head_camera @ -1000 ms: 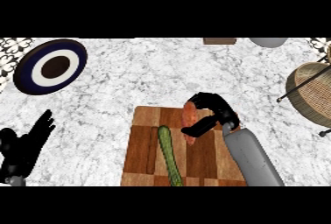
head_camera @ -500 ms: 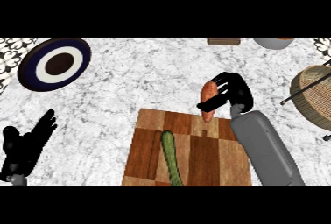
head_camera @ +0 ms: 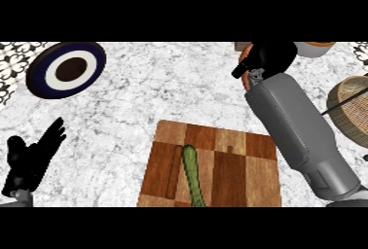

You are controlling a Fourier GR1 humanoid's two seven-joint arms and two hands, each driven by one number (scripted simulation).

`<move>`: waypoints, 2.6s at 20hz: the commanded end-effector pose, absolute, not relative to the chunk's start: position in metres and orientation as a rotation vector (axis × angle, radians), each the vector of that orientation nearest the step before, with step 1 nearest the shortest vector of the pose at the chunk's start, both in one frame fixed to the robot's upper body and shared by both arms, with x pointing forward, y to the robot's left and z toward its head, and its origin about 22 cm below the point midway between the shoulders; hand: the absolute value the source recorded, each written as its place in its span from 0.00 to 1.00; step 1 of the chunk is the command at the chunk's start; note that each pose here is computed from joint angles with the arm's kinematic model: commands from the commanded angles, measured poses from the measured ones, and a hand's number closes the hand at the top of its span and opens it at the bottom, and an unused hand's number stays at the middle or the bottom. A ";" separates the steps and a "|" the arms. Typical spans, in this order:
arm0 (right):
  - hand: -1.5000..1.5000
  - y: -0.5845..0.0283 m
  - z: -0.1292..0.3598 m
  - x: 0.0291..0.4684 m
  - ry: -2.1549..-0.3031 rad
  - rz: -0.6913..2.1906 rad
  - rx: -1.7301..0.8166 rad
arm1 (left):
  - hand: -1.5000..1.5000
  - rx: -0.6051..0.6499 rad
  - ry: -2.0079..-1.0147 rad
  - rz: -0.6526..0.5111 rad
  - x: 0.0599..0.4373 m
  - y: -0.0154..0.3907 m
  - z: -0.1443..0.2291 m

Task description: Pick the sweet potato from the cutting board and place it in the tiered basket

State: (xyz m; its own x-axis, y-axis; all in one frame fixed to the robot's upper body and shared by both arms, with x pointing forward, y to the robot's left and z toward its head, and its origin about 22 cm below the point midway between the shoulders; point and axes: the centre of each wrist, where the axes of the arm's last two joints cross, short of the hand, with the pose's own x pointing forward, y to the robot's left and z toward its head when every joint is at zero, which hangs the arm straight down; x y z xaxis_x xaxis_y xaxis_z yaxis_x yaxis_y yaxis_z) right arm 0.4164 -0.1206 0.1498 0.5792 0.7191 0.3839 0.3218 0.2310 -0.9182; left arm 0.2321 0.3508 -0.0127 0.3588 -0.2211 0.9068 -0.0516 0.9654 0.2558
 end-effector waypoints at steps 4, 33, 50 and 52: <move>1.00 -0.077 0.213 0.428 -0.891 0.060 -1.589 | 0.50 0.269 -1.208 -0.107 0.230 0.349 -0.009; 1.00 -0.336 0.249 0.448 -1.159 -0.283 -1.602 | 0.50 0.259 -1.192 -0.091 0.223 0.346 -0.032; 1.00 -0.411 0.287 0.428 -0.629 0.489 -1.937 | 0.50 0.261 -1.213 -0.087 0.218 0.361 -0.016; 1.00 -0.397 0.275 0.437 -0.643 0.495 -1.939 | 0.50 0.259 -1.224 -0.084 0.235 0.339 -0.011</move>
State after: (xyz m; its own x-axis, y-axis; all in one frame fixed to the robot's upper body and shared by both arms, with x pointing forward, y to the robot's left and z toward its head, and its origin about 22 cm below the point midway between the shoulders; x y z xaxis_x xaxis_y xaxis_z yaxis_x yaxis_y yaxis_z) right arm 0.4341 -0.4016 0.2693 0.7846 0.6199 -0.0111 0.2626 -0.3485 -0.8998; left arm 0.2282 0.3525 -0.0156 0.3489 -0.2055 0.9143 -0.0686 0.9675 0.2436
